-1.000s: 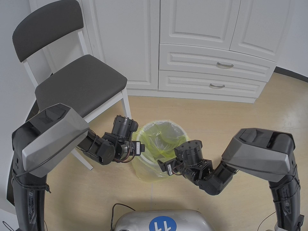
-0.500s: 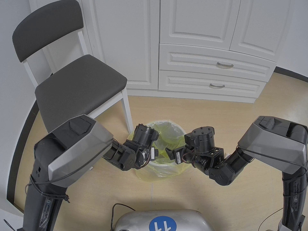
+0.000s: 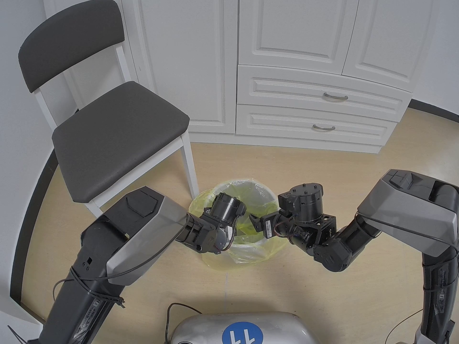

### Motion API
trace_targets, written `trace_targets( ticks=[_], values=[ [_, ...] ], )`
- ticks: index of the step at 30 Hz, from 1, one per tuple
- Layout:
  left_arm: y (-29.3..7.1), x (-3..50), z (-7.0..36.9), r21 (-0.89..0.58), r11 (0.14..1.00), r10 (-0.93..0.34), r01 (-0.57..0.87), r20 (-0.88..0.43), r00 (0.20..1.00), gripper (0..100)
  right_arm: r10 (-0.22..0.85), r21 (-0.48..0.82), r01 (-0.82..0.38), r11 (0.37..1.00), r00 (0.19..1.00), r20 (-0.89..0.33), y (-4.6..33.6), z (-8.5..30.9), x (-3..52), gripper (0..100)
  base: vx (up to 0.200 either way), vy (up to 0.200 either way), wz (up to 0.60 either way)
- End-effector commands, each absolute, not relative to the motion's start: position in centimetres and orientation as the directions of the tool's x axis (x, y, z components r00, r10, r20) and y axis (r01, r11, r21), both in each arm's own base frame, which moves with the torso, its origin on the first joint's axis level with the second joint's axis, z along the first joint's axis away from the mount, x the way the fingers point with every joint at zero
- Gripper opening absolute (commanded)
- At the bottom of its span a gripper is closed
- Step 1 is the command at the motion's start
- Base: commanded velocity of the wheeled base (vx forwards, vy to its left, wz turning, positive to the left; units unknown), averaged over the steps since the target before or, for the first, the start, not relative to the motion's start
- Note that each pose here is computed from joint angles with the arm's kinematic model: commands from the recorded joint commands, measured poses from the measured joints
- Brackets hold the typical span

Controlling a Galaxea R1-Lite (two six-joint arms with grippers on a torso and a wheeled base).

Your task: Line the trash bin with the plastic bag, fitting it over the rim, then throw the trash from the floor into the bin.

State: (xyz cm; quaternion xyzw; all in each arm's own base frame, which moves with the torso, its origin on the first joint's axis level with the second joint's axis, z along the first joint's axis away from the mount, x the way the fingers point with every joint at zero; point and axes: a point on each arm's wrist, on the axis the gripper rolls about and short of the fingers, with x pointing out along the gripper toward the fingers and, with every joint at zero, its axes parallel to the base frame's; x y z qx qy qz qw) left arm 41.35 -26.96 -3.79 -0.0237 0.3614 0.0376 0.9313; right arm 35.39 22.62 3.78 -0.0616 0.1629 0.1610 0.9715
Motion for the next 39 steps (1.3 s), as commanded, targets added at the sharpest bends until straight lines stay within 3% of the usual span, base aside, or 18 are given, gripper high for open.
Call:
trace_targets(
  ticks=[1,17,28,39],
  values=[
    [-26.4,41.4,-4.6,0.015,0.995,0.082,-0.100,-0.703,0.706,100,0.293,-0.067,-0.332,0.941,0.896,-0.335,22.6,3.8,35.4,100,0.000,0.000,0.00],
    [-24.1,40.6,1.1,0.008,0.992,0.097,-0.128,-0.698,0.710,100,0.289,-0.065,-0.326,0.943,0.900,-0.326,22.3,4.4,35.3,100,0.000,0.000,0.00],
    [-22.7,38.3,1.3,0.108,0.993,0.112,-0.047,-0.736,0.667,100,0.291,-0.063,-0.327,0.943,0.902,-0.319,22.2,4.9,35.1,100,0.000,0.000,0.00],
    [-23.0,38.3,1.2,0.090,0.996,0.086,-0.028,-0.739,0.668,100,0.291,-0.063,-0.327,0.943,0.902,-0.319,22.2,4.9,35.1,100,0.000,0.000,0.00]
  ],
)
